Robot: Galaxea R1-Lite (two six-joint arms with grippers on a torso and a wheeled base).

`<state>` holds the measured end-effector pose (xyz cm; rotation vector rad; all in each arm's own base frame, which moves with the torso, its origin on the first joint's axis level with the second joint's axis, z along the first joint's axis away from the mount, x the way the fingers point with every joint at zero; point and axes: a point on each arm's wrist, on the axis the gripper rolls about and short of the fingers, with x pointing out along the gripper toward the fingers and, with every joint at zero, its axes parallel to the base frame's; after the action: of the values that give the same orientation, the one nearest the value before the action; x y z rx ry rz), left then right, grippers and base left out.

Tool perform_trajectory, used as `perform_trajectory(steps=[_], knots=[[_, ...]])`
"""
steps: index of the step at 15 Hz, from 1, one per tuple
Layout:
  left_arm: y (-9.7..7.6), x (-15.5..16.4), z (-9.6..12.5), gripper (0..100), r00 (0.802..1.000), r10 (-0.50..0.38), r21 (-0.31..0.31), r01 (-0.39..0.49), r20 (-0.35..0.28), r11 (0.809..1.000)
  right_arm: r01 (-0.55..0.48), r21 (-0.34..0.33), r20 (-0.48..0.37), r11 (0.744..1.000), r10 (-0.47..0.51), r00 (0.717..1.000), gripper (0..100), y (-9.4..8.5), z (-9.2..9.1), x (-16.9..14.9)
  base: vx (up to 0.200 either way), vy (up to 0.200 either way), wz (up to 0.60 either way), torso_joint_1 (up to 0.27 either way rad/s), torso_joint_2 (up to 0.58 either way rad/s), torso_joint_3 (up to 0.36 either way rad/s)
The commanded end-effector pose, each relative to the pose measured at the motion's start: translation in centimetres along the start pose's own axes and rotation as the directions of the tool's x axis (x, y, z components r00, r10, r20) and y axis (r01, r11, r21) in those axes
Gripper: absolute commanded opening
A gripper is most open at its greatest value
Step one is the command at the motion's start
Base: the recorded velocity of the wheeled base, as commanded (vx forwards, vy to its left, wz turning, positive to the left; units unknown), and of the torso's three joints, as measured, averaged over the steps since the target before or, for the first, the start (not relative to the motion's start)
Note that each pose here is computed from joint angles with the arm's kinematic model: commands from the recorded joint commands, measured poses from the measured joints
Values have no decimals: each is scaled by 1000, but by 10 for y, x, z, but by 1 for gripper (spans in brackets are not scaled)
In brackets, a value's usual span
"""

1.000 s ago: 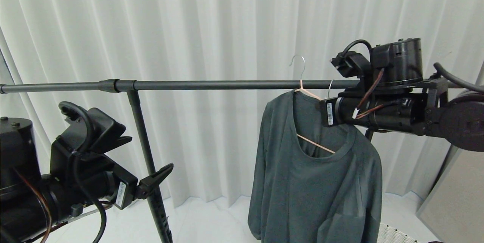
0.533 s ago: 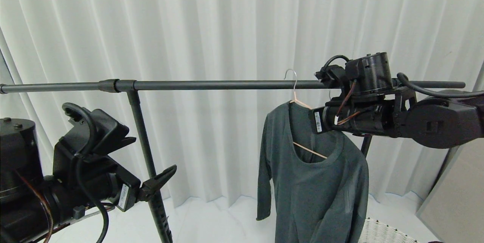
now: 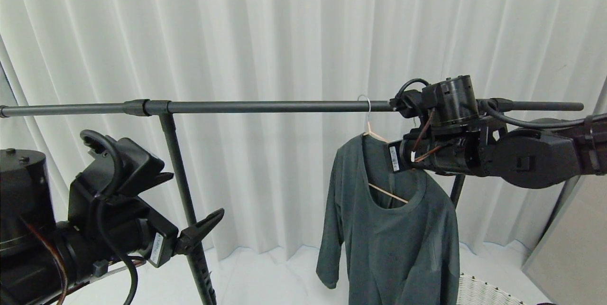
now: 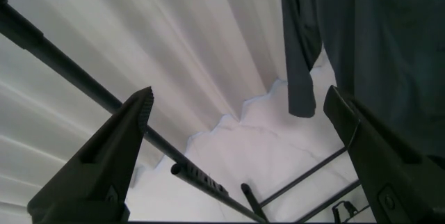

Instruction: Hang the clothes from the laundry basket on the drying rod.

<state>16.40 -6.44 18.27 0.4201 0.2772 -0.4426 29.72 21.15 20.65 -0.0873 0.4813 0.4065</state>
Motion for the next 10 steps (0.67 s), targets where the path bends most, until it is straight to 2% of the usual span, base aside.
perform_trajectory(steps=[1, 2, 3, 7, 10], knots=[[0, 0, 0, 100, 1000, 0, 0, 0, 1, 1000, -1, 2, 8, 1000, 1, 1000, 0, 0, 2, 0, 0, 0, 0, 0, 0, 0], [0, 0, 0, 100, 1000, -1, 0, 1, 0, 1000, 0, 2, 9, 1000, 0, 1000, 0, 0, 3, 0, 0, 0, 0, 0, 0, 0], [0, 0, 0, 100, 1000, 0, 0, 0, 1, 1000, 0, 2, 10, 1000, 0, 1000, 100, 0, 3, 0, 0, 0, 0, 0, 0, 0], [0, -1, 0, 100, 1000, 2, -2, -2, 2, 1000, -2, 6, 31, 1000, 2, 1000, 100, 0, 8, -8, 0, 0, 0, 0, 0, 0], [5, -1, -3, 100, 1000, 28, -12, -28, -10, 1000, -12, 20, 97, 1000, 10, 995, 100, -5, 21, -38, 0, 0, 0, 0, 0, 0]])
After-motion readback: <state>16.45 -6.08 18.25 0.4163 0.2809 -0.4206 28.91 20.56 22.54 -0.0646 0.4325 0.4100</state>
